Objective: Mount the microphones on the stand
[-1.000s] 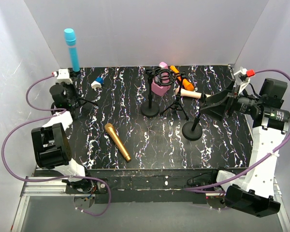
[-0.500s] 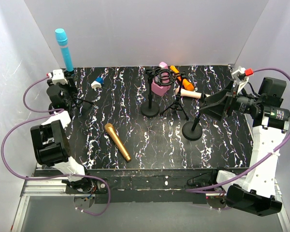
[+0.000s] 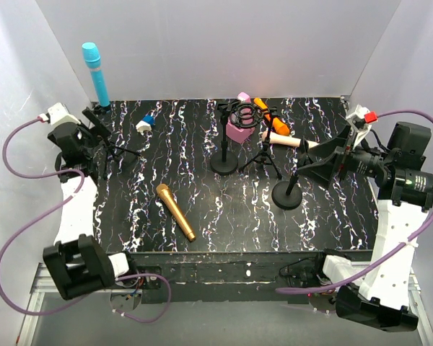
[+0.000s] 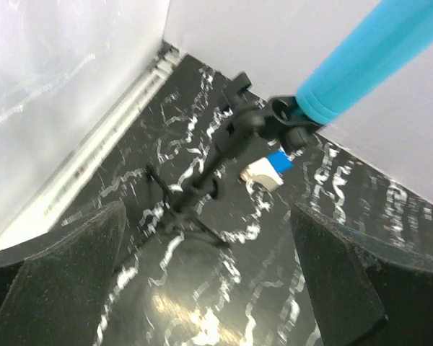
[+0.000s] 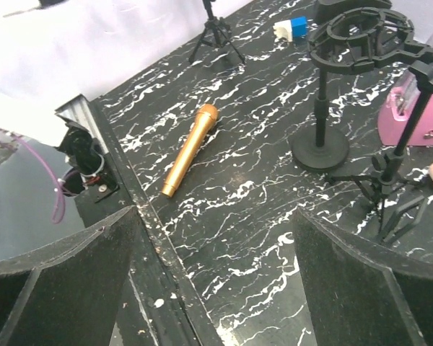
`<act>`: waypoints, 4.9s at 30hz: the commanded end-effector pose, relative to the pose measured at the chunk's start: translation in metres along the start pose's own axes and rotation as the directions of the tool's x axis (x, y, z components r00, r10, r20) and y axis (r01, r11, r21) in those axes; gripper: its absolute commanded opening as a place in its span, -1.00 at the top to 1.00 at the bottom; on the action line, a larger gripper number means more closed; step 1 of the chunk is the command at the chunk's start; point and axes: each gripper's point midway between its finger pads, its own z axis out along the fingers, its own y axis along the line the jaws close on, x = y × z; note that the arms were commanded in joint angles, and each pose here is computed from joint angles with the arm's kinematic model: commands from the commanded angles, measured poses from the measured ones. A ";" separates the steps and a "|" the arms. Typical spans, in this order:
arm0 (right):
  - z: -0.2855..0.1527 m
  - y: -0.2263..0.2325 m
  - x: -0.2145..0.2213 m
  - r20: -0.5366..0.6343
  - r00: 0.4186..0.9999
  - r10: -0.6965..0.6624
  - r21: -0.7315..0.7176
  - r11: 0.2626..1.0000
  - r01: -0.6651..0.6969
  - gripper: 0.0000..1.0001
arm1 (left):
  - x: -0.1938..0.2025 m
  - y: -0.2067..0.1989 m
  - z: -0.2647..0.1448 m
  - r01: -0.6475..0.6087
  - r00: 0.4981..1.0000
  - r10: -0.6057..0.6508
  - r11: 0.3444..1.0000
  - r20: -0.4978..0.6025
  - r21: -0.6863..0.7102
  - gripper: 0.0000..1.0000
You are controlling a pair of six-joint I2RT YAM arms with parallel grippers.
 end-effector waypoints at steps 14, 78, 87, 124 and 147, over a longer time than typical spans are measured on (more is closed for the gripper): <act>-0.009 -0.004 0.008 0.011 1.000 0.013 0.201 0.979 -0.015 -0.88 | 0.163 -0.115 -0.194 0.223 0.722 -0.193 0.974 -0.664 -0.040 -0.96; 0.002 0.050 -0.018 0.000 0.999 0.046 -0.141 0.989 -0.045 -0.86 | 0.004 -0.396 -0.345 0.106 0.972 0.183 0.205 -0.144 0.973 1.00; 0.015 0.073 -0.033 -0.028 0.990 0.139 -0.316 0.938 -0.140 -0.84 | -0.018 -0.501 -0.394 0.077 0.997 0.005 0.074 -0.077 0.994 1.00; 0.034 0.011 -0.034 0.080 0.997 0.000 -0.053 0.999 0.004 -0.42 | -0.047 -0.514 -0.412 0.291 0.935 -0.241 0.101 -0.260 0.951 1.00; 0.029 0.032 -0.014 0.044 0.998 -0.054 -0.167 0.984 0.060 0.95 | -0.056 -0.469 -0.394 0.429 0.901 0.048 0.047 -0.431 0.902 -0.96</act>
